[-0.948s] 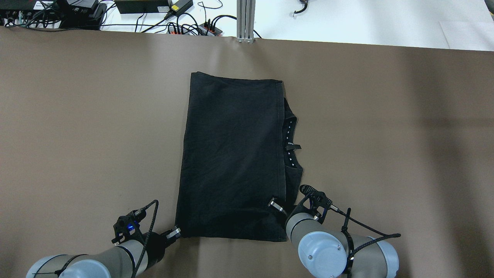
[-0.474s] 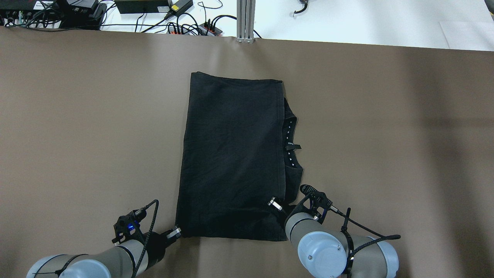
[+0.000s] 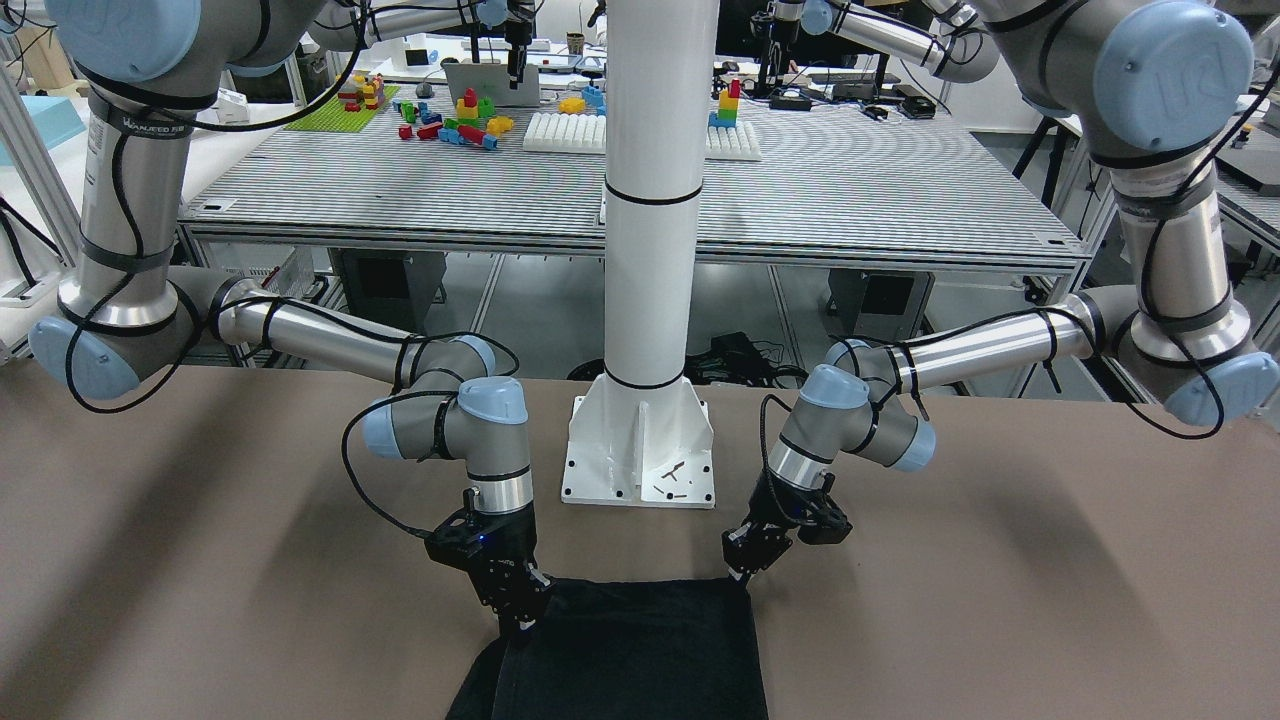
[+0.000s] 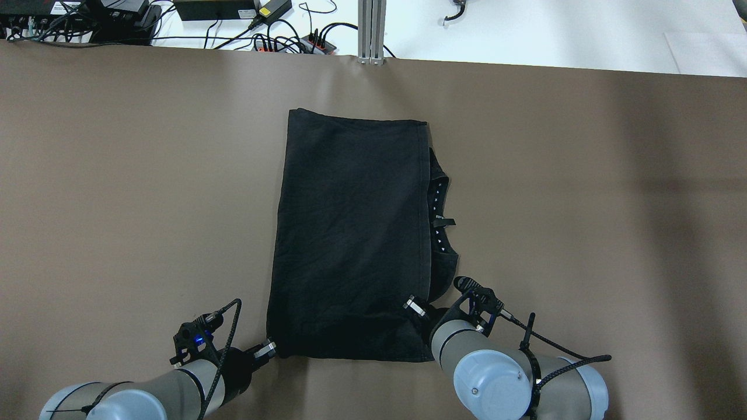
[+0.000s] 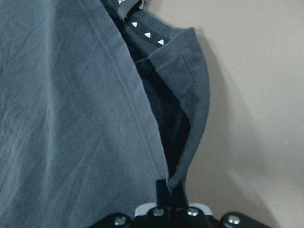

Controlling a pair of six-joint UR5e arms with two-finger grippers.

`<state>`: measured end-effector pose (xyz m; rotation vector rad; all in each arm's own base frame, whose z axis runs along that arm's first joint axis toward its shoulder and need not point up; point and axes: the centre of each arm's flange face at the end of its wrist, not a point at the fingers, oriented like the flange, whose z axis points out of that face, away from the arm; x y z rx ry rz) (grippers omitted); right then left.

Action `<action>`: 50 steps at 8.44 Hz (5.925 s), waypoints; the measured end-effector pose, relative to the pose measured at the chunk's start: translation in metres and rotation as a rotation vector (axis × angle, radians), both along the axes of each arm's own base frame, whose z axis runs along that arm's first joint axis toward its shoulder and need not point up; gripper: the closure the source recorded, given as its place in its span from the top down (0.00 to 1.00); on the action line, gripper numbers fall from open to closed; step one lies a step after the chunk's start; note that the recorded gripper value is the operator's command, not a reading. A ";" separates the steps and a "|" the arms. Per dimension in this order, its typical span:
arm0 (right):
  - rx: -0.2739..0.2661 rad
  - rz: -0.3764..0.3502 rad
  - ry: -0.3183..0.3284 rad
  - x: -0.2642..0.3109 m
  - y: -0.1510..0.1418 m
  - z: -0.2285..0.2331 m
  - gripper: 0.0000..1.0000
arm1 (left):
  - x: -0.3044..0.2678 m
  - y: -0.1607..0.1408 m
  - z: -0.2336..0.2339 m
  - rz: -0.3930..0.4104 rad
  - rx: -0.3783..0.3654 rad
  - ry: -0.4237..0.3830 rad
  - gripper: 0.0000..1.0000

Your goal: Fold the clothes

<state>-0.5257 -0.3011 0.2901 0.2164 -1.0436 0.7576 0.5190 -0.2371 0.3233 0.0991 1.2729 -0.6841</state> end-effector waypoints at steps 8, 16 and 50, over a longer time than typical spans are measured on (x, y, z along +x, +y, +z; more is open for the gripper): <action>0.024 -0.113 -0.067 0.087 0.068 -0.064 0.00 | -0.117 -0.011 -0.111 0.117 0.053 -0.049 0.00; 0.081 0.069 0.139 0.060 -0.110 -0.058 0.00 | -0.086 -0.243 -0.173 -0.012 0.066 -0.368 0.00; 0.084 0.198 0.189 0.045 -0.355 -0.005 0.94 | -0.037 -0.408 -0.114 -0.001 0.137 -0.433 0.94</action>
